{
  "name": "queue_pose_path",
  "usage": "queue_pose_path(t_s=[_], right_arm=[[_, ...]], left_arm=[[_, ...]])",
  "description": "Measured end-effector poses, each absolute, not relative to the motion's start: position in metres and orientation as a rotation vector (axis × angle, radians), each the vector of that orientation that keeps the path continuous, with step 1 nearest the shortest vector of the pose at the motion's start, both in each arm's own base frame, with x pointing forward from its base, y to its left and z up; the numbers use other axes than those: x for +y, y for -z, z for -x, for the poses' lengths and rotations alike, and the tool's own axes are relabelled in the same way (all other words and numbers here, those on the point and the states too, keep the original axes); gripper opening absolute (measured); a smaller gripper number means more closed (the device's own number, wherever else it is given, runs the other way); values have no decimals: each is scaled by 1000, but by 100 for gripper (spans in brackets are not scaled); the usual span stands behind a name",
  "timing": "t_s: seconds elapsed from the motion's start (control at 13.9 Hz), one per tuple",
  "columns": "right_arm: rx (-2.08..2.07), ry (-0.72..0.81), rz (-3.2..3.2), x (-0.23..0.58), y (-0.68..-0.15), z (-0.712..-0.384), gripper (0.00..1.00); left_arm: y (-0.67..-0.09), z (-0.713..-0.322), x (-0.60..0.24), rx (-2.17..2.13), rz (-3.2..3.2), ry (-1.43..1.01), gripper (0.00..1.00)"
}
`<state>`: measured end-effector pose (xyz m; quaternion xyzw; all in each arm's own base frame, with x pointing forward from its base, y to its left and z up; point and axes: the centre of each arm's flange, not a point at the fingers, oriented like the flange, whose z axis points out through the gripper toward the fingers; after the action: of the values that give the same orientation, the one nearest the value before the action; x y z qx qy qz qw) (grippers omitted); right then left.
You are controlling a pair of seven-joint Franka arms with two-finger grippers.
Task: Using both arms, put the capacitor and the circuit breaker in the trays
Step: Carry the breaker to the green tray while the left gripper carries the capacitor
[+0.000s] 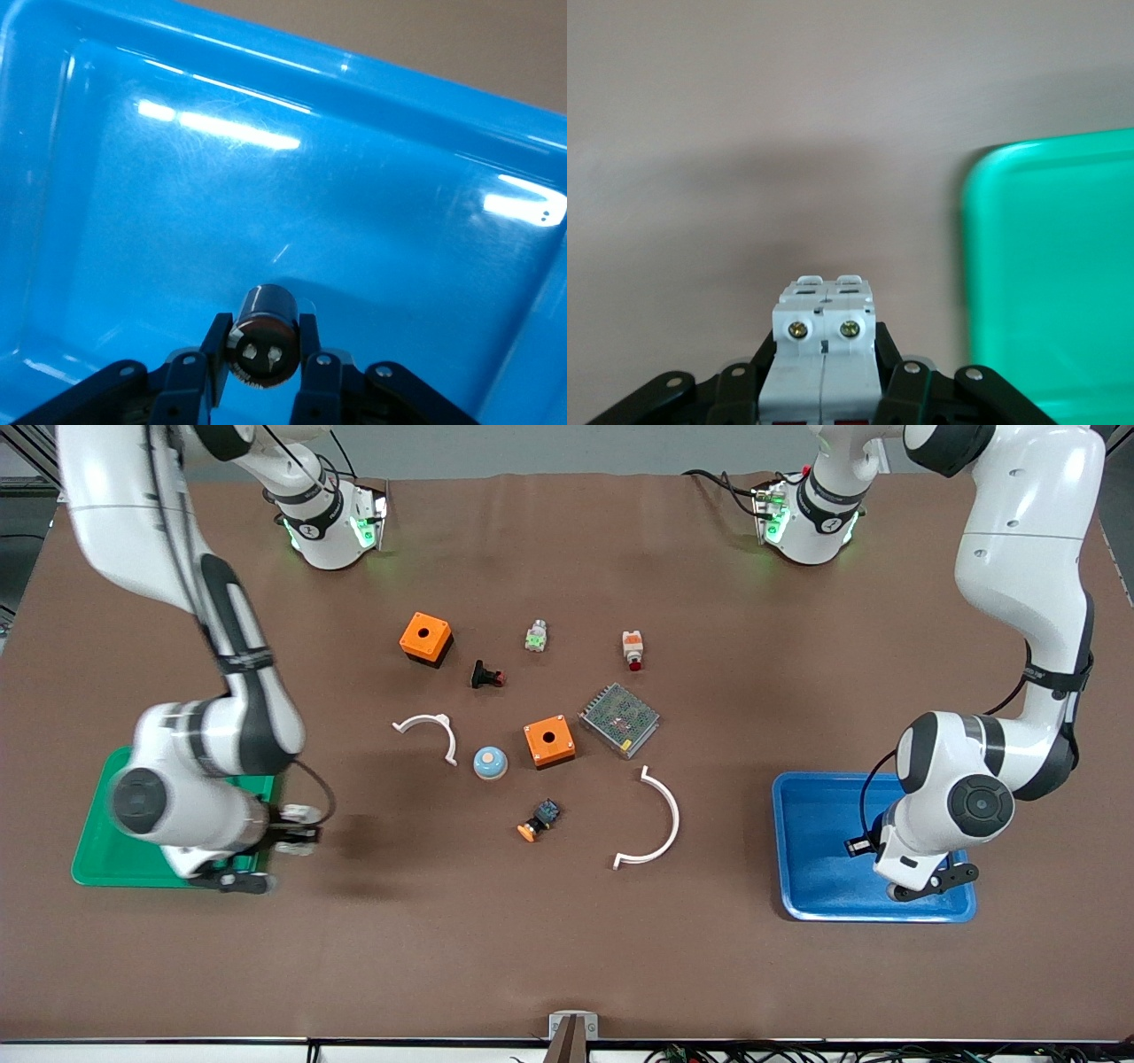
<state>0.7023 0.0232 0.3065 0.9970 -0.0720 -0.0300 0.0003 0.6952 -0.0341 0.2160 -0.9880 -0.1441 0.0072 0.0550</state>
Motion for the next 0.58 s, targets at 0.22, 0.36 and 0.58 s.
queue_pose_path(t_s=[0.22, 0.36, 0.58], right_arm=[[-251, 93, -3093, -76, -312, -698, 42], [-242, 91, -3097, -134, -301, -689, 42], [-176, 26, -3097, -177, -270, -675, 42]], left_arm=[[-209, -694, -32, -436, 3001, -22, 47], [-212, -694, -33, -437, 3002, -14, 67], [-249, -700, -36, -436, 3003, 35, 97]])
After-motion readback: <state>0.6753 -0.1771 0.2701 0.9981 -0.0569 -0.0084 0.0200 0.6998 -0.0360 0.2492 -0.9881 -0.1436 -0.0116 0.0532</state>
